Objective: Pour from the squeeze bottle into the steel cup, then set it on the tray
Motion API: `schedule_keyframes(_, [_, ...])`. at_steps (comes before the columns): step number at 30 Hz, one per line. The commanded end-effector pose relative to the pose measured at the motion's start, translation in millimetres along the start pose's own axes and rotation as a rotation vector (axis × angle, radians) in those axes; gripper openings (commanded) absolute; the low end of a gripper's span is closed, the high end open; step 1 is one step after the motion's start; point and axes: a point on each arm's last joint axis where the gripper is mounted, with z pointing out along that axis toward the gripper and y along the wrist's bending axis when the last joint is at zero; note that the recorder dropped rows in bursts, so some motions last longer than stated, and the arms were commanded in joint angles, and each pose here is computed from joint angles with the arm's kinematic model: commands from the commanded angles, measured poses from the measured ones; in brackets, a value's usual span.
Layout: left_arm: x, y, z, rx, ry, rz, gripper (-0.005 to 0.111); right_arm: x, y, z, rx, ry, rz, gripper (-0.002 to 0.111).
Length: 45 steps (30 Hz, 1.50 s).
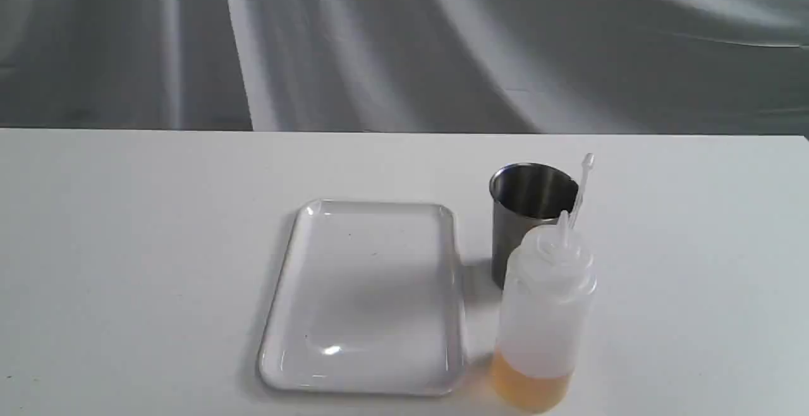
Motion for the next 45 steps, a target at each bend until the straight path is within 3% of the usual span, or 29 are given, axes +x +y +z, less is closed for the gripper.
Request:
schedule_keyframes(1, [0.6,-0.3,0.2,0.005,-0.006,-0.003,0.000,-13.4,1.4,-1.4,-0.014,-0.157,0.009,0.000])
schedule_keyframes(3, [0.6,-0.3,0.2,0.005,-0.006,-0.003,0.000,-18.7,0.0,-2.4,-0.008,-0.217,0.098,0.000])
schedule_keyframes(7, [0.6,-0.3,0.2,0.005,-0.006,-0.003,0.000,-21.0,-6.0,-3.2,-0.001,-0.256,0.548,0.000])
schedule_keyframes(10, [0.6,-0.3,0.2,0.005,-0.006,-0.003,0.000,-21.0,-5.2,-3.1,-0.032,-0.254,0.722,0.000])
schedule_keyframes(14, [0.6,-0.3,0.2,0.005,-0.006,-0.005,0.000,-21.0,-2.7,-3.0,-0.058,-0.243,0.711,0.000])
schedule_keyframes(24, [0.6,-0.3,0.2,0.005,-0.006,-0.003,0.000,-39.5,5.3,-9.9,-0.284,-0.391,0.966,0.000])
schedule_keyframes(27, [0.6,-0.3,0.2,0.005,-0.006,-0.003,0.000,-39.8,8.1,-10.4,-0.321,-0.378,0.955,0.000])
schedule_keyframes(33, [0.6,-0.3,0.2,0.005,-0.006,-0.003,0.000,-55.6,23.7,-11.4,-0.461,-0.303,0.779,0.000])
schedule_keyframes(40, [0.6,-0.3,0.2,0.005,-0.006,-0.005,0.000,-87.5,23.9,-10.6,-0.446,-0.270,0.664,0.000])
schedule_keyframes(45, [0.6,-0.3,0.2,0.005,-0.006,-0.005,0.000,-119.6,27.8,-15.5,-0.502,-0.250,0.490,0.000])
